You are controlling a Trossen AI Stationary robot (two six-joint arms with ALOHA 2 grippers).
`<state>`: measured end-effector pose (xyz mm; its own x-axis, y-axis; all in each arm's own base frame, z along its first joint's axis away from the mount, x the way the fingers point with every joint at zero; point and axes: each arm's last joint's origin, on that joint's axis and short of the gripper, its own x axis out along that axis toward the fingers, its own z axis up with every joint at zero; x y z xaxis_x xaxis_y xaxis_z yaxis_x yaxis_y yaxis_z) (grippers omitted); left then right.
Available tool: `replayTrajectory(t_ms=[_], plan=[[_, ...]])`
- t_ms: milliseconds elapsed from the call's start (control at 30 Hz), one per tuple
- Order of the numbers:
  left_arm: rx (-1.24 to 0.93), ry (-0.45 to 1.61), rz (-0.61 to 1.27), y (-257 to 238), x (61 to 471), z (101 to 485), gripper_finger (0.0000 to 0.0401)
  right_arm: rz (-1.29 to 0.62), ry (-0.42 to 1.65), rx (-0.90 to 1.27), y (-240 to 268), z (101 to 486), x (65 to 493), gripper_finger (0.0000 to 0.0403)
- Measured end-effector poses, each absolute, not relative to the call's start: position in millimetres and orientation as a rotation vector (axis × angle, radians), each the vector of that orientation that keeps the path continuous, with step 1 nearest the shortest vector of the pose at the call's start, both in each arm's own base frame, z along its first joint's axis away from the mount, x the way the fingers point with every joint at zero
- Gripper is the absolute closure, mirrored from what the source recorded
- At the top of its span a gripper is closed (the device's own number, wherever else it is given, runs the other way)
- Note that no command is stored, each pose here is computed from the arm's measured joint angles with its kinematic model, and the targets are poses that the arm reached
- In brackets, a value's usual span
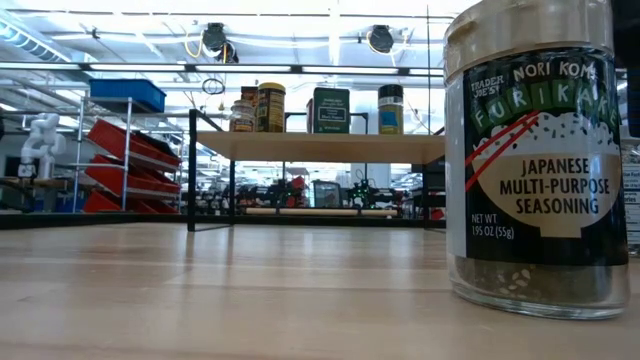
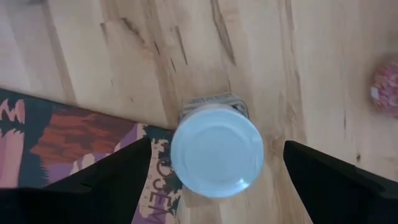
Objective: Shelf spices
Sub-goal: Put the white spice bottle on the shelf
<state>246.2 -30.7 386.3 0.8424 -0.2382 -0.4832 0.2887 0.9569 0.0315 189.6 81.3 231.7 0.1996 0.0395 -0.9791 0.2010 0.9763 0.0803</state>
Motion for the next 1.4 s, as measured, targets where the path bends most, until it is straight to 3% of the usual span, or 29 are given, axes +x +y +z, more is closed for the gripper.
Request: replayTrajectory(t_ms=[733, 1400], plan=[[0.107, 0.496, -0.278, -30.6, 246.2, 386.3, 0.0206, 0.056, 1.482, 0.156, 63.1, 206.5, 215.5, 0.0051], [0.124, 0.494, -0.283, -30.6, 246.1, 386.2, 0.0206, 0.059, 1.514, 0.149, 64.2, 210.3, 214.8, 0.0152]])
